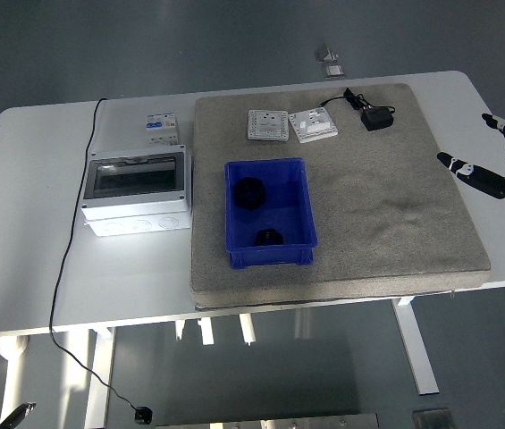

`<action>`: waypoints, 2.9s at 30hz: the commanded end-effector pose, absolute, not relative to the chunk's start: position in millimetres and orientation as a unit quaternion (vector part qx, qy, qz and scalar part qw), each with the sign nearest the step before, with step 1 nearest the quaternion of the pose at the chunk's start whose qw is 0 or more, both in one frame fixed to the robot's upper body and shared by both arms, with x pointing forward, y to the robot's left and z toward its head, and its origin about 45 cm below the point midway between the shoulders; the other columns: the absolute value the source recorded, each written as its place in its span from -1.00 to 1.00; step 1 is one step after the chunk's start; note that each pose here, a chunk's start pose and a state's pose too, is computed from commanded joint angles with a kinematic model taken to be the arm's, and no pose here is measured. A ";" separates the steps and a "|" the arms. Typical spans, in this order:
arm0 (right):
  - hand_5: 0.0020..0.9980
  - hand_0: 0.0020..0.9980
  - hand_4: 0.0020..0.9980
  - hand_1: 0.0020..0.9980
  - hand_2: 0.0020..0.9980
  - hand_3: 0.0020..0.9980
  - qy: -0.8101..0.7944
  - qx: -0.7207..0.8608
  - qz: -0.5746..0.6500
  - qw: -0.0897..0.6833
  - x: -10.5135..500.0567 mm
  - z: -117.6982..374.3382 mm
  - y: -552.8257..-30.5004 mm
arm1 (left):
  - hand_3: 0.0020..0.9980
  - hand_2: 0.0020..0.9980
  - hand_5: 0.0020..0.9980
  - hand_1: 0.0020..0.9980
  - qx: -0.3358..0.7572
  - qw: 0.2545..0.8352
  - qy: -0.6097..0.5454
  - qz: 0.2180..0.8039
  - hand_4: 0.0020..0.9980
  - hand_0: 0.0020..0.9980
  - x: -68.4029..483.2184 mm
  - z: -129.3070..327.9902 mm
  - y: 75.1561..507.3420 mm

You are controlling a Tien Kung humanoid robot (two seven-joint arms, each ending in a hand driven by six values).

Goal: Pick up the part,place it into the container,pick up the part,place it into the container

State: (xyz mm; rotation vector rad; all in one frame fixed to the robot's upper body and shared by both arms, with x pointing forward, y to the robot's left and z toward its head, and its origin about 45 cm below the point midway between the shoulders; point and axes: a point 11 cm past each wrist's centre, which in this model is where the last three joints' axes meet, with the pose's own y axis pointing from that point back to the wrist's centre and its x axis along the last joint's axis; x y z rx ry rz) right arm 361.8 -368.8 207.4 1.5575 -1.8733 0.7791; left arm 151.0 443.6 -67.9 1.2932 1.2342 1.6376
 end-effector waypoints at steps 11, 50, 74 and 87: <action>0.42 1.00 1.00 1.00 1.00 1.00 -0.756 0.545 0.282 0.228 354.0 224.3 -397.4 | 0.63 0.47 0.69 0.41 0.499 0.350 0.476 0.634 0.74 0.39 150.4 -67.7 444.9; 0.57 0.43 1.00 0.37 0.74 0.95 -0.833 0.494 0.214 0.126 333.1 235.1 -438.7 | 0.63 0.47 0.69 0.41 0.505 0.336 0.476 0.637 0.75 0.39 149.4 -61.4 456.9; 0.19 0.04 1.00 -0.02 0.58 0.74 -0.775 0.565 0.242 0.149 354.8 239.8 -390.1 | 0.64 0.48 0.72 0.41 0.500 0.341 0.478 0.636 0.77 0.39 150.1 -65.7 447.6; 0.16 -0.02 1.00 -0.03 0.59 0.72 -0.708 0.603 0.281 0.239 363.4 244.3 -369.1 | 0.65 0.49 0.74 0.41 0.498 0.342 0.477 0.639 0.78 0.39 150.8 -66.4 446.4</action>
